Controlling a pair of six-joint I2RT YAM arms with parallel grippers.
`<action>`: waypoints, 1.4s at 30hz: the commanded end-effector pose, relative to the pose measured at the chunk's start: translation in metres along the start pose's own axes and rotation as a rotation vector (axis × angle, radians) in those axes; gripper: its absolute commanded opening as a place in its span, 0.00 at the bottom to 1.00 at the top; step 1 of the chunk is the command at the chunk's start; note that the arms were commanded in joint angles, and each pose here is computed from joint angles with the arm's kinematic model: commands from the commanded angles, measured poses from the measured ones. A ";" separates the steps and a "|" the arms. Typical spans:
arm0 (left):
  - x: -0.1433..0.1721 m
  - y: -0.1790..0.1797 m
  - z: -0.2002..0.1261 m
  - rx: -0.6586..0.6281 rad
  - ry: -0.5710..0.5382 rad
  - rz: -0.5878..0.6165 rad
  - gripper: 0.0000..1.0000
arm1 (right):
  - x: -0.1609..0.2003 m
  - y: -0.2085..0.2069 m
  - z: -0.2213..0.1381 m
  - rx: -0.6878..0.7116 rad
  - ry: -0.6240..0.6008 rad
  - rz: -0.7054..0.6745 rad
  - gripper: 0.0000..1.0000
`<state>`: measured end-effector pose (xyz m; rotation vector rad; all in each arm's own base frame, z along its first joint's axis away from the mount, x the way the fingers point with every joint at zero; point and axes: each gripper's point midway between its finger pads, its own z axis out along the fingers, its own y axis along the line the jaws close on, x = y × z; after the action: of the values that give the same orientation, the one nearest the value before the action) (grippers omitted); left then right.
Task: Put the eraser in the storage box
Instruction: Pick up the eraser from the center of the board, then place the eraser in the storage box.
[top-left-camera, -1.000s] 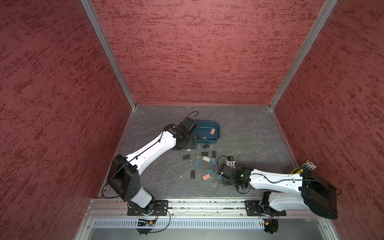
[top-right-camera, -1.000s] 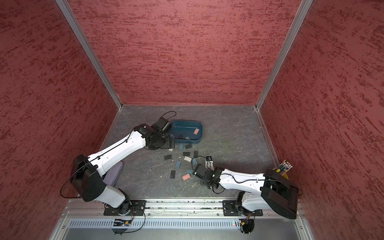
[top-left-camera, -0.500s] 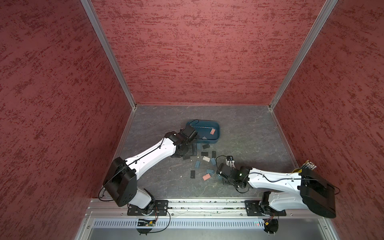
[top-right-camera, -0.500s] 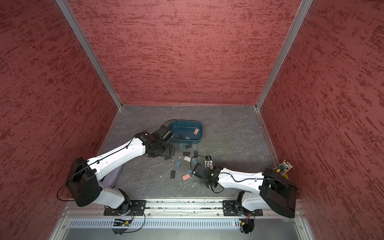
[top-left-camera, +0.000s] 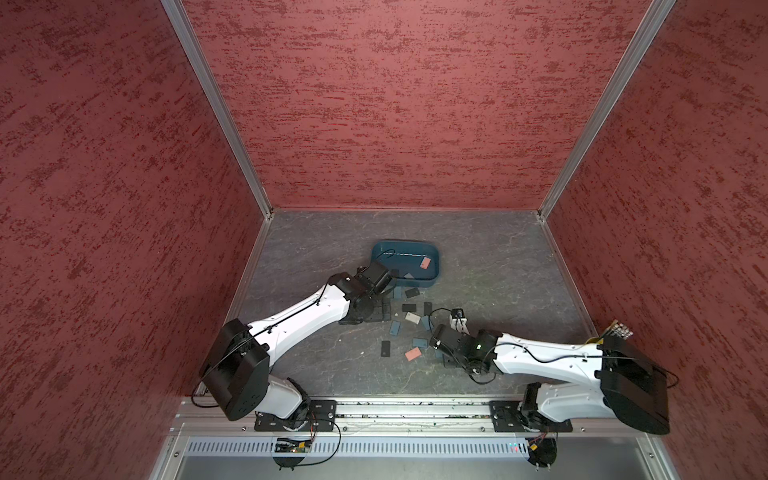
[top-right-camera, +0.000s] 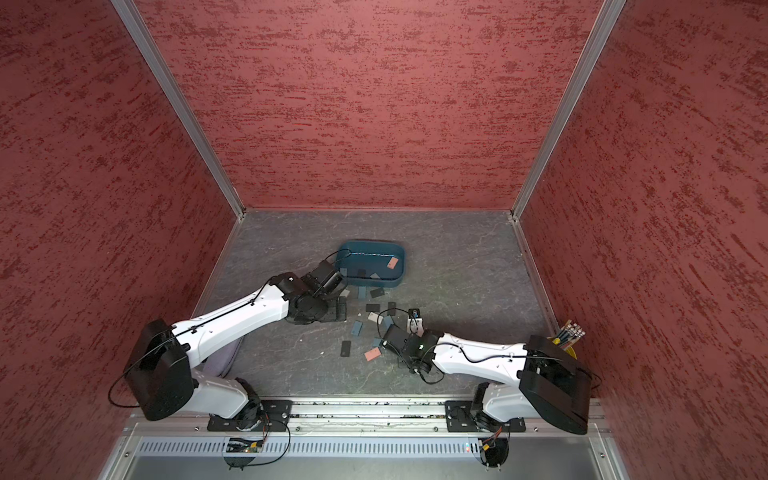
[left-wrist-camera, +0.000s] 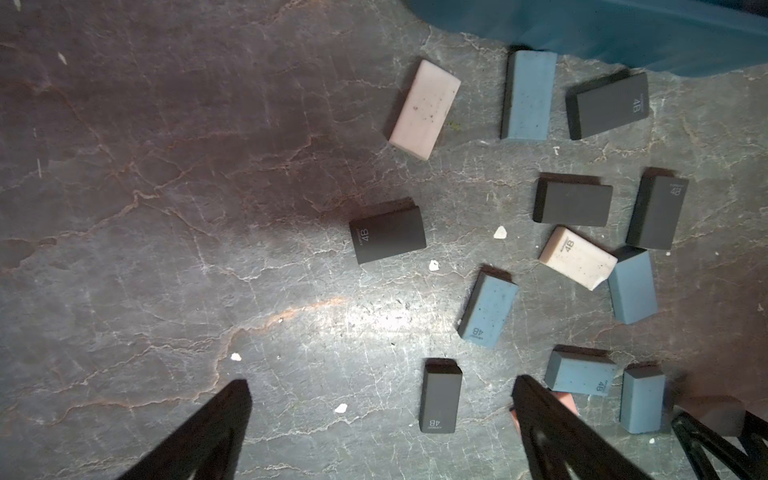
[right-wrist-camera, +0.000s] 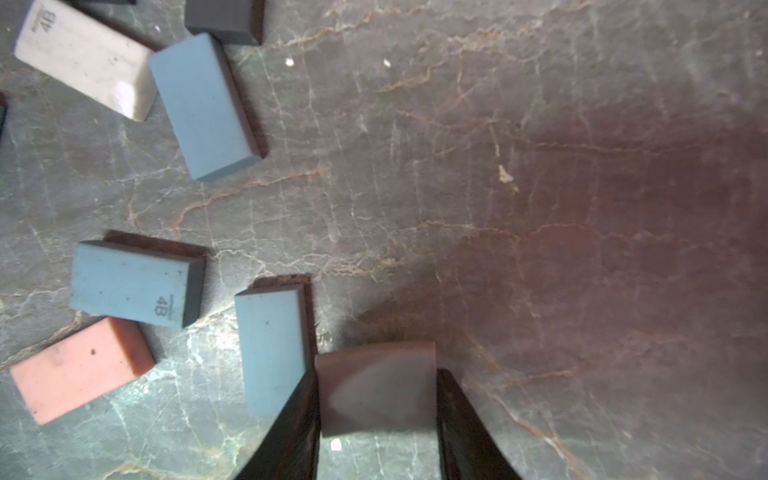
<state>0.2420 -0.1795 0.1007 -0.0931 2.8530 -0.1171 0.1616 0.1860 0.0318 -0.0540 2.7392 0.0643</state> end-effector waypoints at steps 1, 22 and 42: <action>0.000 -0.005 -0.004 0.029 -0.022 -0.009 1.00 | -0.017 0.003 -0.014 0.005 -0.058 -0.007 0.40; 0.050 0.007 0.006 0.016 0.021 -0.022 1.00 | -0.112 0.054 -0.051 -0.054 -0.214 -0.070 0.41; 0.085 -0.009 0.030 0.008 0.073 -0.003 1.00 | -0.243 0.084 -0.031 -0.124 -0.288 -0.052 0.43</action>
<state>0.1706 -0.1904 0.0550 -0.0783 2.9218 -0.1181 0.3518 0.2684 0.1513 -0.1189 2.4665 0.1651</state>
